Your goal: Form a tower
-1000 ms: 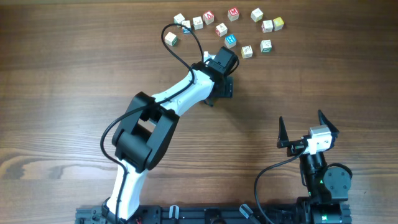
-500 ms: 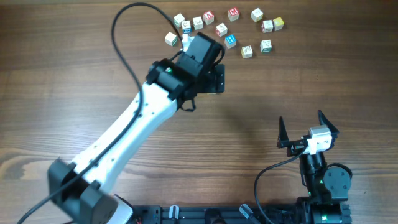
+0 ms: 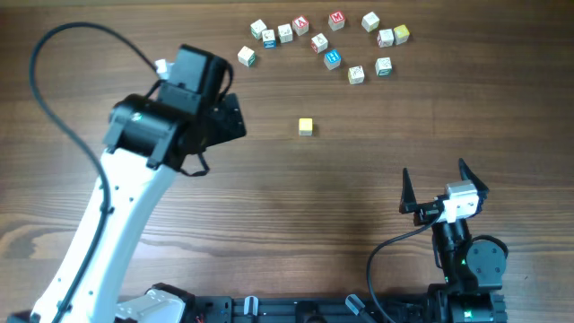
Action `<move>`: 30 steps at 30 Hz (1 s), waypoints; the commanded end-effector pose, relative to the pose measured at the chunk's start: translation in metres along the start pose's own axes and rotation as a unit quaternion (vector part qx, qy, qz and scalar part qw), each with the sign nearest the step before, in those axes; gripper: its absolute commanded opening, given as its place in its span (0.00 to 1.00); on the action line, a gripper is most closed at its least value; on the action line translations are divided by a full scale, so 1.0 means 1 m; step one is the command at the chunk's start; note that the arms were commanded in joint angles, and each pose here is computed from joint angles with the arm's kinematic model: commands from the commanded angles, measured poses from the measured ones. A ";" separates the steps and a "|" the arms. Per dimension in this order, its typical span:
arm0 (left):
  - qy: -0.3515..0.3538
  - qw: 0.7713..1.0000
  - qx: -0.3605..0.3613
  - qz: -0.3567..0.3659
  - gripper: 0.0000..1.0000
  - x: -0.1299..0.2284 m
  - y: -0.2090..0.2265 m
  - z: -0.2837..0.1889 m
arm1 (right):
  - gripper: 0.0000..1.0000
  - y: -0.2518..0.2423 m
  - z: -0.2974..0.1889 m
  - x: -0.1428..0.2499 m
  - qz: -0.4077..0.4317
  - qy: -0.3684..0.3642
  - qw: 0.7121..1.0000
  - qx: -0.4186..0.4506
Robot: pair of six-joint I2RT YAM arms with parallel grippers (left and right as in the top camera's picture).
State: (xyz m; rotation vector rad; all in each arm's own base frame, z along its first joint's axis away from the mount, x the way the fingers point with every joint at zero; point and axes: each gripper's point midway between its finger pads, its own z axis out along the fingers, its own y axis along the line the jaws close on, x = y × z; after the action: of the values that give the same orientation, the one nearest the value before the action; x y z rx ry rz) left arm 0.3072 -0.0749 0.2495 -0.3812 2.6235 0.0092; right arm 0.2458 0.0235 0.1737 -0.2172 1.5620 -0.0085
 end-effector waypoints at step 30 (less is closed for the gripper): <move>-0.067 0.974 -0.026 -0.215 1.00 0.073 0.123 -0.048 | 1.00 0.086 -0.025 -0.022 -0.253 -0.125 0.929 -0.238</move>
State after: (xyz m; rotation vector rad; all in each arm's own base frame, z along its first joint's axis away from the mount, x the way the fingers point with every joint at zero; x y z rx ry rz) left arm 0.1914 0.0187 0.2534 -0.8965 2.3630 -0.0448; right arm 0.2403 0.0492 0.1803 -0.6673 1.4057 -0.2483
